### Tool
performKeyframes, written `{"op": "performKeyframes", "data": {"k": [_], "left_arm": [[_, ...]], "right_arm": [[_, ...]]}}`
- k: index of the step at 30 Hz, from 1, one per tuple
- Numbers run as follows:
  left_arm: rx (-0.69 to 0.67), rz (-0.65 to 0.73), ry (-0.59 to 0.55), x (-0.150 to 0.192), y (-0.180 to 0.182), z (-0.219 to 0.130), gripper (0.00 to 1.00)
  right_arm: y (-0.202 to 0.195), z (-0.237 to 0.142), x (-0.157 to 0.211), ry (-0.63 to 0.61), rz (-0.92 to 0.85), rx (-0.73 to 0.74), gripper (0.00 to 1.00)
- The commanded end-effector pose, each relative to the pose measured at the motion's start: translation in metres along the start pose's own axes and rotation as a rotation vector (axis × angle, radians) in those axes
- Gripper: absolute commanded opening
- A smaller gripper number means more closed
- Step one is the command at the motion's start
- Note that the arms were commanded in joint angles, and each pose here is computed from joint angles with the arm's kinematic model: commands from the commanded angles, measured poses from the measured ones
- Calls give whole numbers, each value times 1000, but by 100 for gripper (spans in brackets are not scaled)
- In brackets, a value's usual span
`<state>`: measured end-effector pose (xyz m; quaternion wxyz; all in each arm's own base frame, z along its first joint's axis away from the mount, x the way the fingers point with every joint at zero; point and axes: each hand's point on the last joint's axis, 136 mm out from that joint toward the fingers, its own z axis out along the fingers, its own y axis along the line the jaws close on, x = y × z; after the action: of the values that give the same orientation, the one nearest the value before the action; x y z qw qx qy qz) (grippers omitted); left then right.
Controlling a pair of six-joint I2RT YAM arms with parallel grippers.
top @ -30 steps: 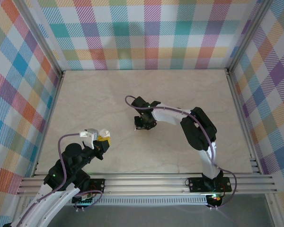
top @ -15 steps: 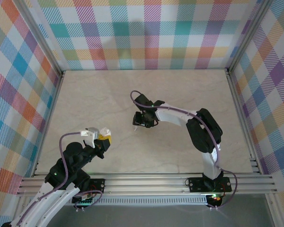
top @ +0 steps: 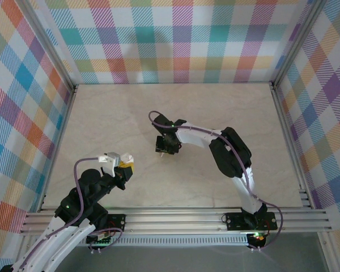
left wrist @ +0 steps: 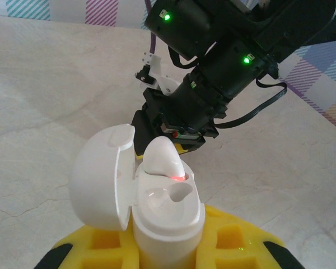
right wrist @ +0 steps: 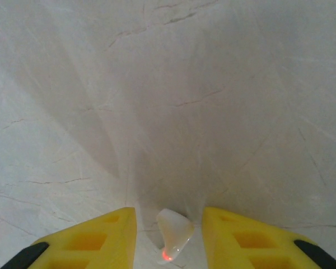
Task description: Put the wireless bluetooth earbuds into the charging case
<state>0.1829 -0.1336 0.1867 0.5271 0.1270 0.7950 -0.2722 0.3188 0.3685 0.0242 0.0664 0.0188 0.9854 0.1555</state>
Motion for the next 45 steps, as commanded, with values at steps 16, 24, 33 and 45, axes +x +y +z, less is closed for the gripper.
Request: {"op": "performKeyframes", "data": {"k": [16,24,33,45], "left_arm": [[2,16,-27,-9,-2,-6,0],[-1,13,-35,-8,-1,-11,0],[0,11,-33,-8,-1,-13,0],[156,72,-73,-17,-29,-14,0]], "right_arm": [[-6,10,30,138,-188,212,28],[-9,8,31,159,-240,258,20],[2,-8,22,109,-279,217,15],[21,-51,-1,-77,-338,89,8]]}}
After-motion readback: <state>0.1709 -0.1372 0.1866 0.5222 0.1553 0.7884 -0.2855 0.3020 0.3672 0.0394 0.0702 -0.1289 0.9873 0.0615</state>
